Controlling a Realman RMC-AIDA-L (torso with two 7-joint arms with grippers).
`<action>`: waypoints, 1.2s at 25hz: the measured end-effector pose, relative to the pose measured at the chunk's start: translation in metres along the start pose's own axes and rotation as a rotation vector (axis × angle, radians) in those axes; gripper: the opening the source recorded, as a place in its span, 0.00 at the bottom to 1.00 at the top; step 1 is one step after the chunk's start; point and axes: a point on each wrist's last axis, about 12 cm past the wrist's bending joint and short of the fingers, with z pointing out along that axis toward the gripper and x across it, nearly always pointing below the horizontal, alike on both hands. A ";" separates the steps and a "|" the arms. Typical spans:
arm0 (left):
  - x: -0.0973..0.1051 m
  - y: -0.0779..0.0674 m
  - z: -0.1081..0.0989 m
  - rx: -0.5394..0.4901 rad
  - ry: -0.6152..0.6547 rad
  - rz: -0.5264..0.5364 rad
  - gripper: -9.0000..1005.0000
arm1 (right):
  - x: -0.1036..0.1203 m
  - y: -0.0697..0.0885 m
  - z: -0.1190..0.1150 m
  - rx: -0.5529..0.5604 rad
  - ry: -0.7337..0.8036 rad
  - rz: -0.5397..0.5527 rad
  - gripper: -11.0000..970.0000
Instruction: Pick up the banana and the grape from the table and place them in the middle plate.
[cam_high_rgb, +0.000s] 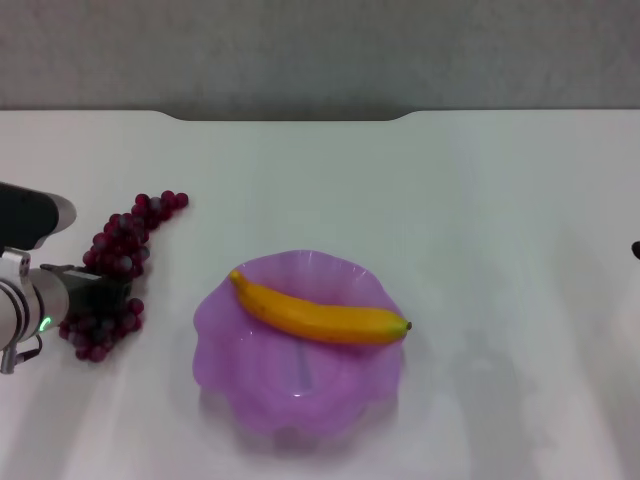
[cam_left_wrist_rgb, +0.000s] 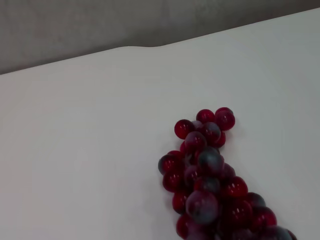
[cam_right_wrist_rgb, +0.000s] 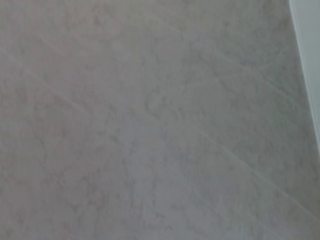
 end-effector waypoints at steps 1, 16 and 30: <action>0.000 0.000 0.000 -0.001 -0.002 -0.001 0.46 | 0.000 0.000 0.000 0.001 0.000 0.000 0.01; 0.001 0.001 0.000 -0.017 -0.032 -0.034 0.40 | 0.002 -0.001 0.000 0.007 0.004 -0.004 0.01; 0.000 0.001 -0.001 -0.026 -0.063 -0.067 0.30 | 0.004 -0.001 0.002 -0.001 0.006 -0.007 0.01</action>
